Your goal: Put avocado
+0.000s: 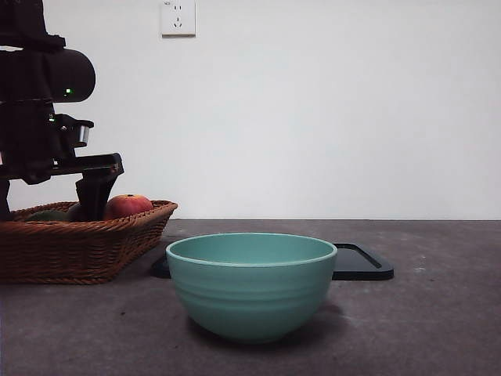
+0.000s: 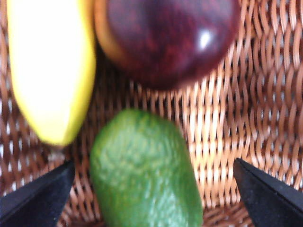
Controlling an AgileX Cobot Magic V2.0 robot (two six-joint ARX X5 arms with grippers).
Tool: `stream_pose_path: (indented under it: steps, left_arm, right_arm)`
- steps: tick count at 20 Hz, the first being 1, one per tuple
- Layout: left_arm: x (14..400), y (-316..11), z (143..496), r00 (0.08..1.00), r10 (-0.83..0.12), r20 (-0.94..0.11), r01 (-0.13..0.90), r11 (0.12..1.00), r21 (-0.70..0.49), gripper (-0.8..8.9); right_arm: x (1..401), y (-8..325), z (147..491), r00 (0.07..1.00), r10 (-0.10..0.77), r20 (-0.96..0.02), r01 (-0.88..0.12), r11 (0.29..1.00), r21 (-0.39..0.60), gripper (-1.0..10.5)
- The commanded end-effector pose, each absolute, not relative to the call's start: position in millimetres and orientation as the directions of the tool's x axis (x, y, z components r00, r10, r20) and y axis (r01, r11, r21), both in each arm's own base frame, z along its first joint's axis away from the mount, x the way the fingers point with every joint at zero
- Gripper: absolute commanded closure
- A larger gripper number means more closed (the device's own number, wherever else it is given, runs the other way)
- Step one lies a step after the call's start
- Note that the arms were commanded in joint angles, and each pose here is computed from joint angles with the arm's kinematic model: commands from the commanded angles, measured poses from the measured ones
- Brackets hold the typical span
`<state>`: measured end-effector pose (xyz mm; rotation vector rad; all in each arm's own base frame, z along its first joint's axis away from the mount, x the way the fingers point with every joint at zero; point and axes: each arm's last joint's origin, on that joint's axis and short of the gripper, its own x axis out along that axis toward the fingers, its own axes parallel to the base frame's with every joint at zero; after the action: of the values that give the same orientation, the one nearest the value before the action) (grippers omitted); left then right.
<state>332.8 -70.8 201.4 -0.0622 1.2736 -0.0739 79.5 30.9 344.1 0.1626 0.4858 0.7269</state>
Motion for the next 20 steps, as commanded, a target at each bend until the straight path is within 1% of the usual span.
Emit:
stream_pose_path:
  steps: [1, 4, 5, 7, 8, 10, 11, 12, 13, 17, 20]
  left_arm:
    - [340.2, -72.7, 195.1, 0.285, -0.086, -0.955, 0.003, 0.996, -0.089, 2.65]
    - [342.4, -72.9, 189.8, 0.277, -0.084, -0.957, 0.001, 0.996, -0.087, 2.66]
    - [342.7, -73.0, 189.8, 0.279, -0.084, -0.957, 0.001, 0.996, -0.087, 2.9]
    - [343.1, -73.1, 189.5, 0.281, -0.085, -0.956, 0.002, 0.996, -0.088, 3.75]
    - [343.3, -73.1, 189.3, 0.282, -0.085, -0.956, 0.002, 0.996, -0.088, 3.98]
    - [343.3, -73.1, 189.0, 0.281, -0.085, -0.956, 0.001, 0.996, -0.088, 5.14]
    - [343.3, -73.1, 189.0, 0.28, -0.085, -0.956, 0.001, 0.996, -0.088, 6.05]
    - [343.3, -73.1, 189.0, 0.281, -0.085, -0.956, 0.001, 0.996, -0.088, 6.47]
    - [343.4, -73.1, 189.0, 0.281, -0.085, -0.956, 0.002, 0.996, -0.088, 6.63]
    - [342.5, -72.9, 193.1, 0.293, -0.087, -0.952, 0.007, 0.996, -0.089, 6.62]
    - [335.4, -71.7, 214.9, 0.351, -0.1, -0.931, 0.014, 0.995, -0.102, 6.62]
  right_arm:
    - [77.9, 31.0, 348.3, 0.641, 0.678, -0.361, -0.609, 0.735, 0.298, 3.3]
    - [77.4, 30.9, 347.3, 0.637, 0.677, -0.37, -0.606, 0.736, 0.302, 3.3]
    - [77.4, 30.9, 347.3, 0.637, 0.676, -0.37, -0.606, 0.736, 0.302, 3.3]
    - [77.4, 30.9, 347.3, 0.637, 0.677, -0.37, -0.606, 0.736, 0.302, 3.3]
    - [77.4, 30.9, 347.3, 0.637, 0.677, -0.37, -0.606, 0.736, 0.302, 3.3]
    - [77.5, 30.9, 347.3, 0.637, 0.676, -0.37, -0.606, 0.736, 0.302, 3.3]
    - [77.4, 30.9, 347.3, 0.637, 0.677, -0.37, -0.606, 0.736, 0.302, 3.3]
    - [77.5, 30.9, 347.4, 0.637, 0.677, -0.369, -0.607, 0.735, 0.302, 3.3]
    - [77.5, 30.9, 347.4, 0.637, 0.677, -0.369, -0.607, 0.735, 0.302, 3.3]
    - [77.5, 30.9, 347.4, 0.637, 0.677, -0.369, -0.606, 0.735, 0.302, 3.3]
    - [77.5, 30.9, 347.4, 0.637, 0.677, -0.369, -0.606, 0.736, 0.302, 3.3]
